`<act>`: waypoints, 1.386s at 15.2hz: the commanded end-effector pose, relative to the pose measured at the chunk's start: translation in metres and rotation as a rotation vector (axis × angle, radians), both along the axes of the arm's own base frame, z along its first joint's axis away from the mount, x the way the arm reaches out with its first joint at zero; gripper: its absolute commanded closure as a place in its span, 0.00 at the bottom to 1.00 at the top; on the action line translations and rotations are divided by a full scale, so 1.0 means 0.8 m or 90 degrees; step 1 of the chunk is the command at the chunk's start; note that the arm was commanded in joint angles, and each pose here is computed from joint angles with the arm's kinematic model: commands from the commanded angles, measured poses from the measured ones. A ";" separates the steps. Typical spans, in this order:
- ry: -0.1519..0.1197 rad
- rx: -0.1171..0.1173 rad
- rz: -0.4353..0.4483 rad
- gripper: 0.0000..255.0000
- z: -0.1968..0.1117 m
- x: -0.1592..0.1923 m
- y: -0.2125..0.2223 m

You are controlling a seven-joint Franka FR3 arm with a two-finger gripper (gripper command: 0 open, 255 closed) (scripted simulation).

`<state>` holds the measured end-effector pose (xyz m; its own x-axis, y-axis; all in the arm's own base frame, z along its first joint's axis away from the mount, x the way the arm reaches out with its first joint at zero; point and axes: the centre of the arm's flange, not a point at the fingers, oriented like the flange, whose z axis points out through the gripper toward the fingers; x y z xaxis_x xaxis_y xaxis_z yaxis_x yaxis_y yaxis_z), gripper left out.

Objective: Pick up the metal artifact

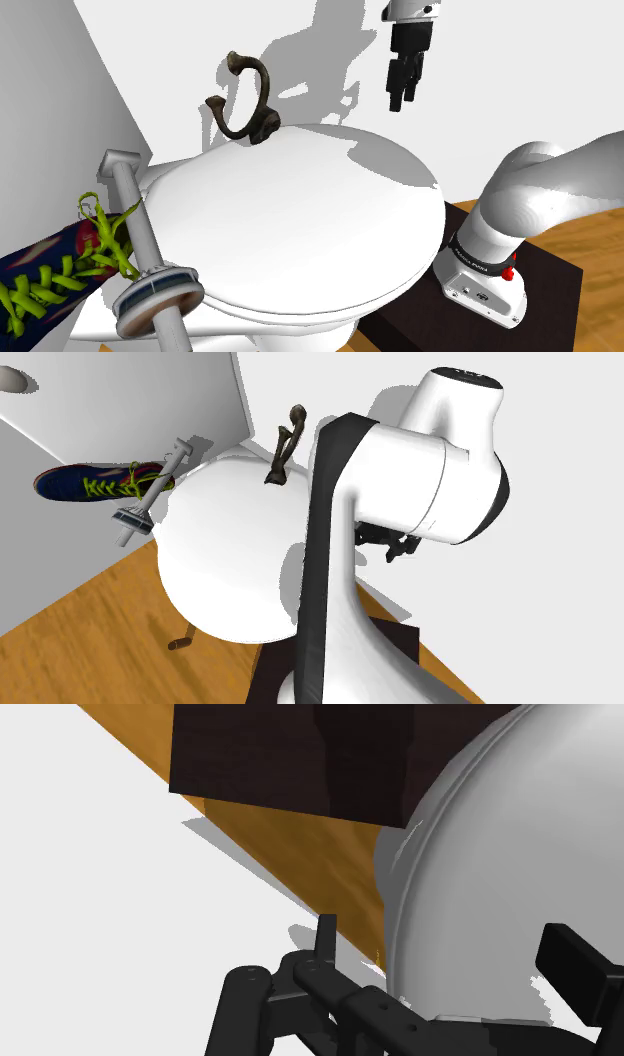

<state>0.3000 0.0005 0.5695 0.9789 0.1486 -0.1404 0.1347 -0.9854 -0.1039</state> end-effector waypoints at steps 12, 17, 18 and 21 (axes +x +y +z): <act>-0.062 0.040 0.046 0.00 0.014 0.091 0.134; -0.090 0.058 0.067 0.00 0.026 0.129 0.197; -0.095 0.062 0.071 0.00 0.029 0.136 0.210; -0.112 0.073 0.084 0.00 0.038 0.157 0.248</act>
<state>0.4204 0.1913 0.5981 0.9602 0.2758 0.0449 0.2793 -0.9444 -0.1736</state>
